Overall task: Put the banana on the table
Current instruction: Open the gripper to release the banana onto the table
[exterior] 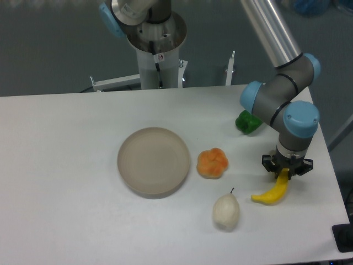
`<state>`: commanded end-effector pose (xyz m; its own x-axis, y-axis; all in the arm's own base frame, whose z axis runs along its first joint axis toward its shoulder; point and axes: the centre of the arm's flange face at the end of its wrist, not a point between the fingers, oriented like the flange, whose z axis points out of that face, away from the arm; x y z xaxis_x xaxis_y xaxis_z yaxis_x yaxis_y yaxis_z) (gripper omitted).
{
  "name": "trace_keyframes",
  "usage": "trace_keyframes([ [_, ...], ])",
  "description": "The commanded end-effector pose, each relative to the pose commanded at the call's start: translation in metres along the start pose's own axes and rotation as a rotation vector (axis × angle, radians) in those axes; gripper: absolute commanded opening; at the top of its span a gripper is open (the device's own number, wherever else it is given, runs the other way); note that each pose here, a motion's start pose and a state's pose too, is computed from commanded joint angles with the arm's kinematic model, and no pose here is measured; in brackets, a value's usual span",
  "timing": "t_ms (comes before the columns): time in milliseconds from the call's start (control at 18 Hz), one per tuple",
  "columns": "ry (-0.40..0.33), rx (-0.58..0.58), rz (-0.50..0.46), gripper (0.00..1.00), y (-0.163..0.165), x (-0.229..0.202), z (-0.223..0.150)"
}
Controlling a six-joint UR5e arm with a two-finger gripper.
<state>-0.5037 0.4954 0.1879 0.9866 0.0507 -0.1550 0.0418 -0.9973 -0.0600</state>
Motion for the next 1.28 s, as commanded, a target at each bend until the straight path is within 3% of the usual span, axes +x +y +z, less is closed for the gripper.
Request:
trace_keyframes([
  [56,-0.001,-0.001,0.008,0.52,0.000,0.000,0.000],
  [278,-0.009,0.006,0.010,0.64,-0.001,-0.003,-0.006],
  [389,-0.014,0.009,0.007,0.76,-0.001,-0.006,-0.009],
  [500,-0.035,0.024,0.003,1.00,-0.004,-0.012,-0.023],
  [1056,-0.167,0.124,-0.001,1.00,-0.015,-0.035,-0.103],
  [1278,-0.194,0.123,0.120,1.00,-0.014,-0.036,-0.117],
])
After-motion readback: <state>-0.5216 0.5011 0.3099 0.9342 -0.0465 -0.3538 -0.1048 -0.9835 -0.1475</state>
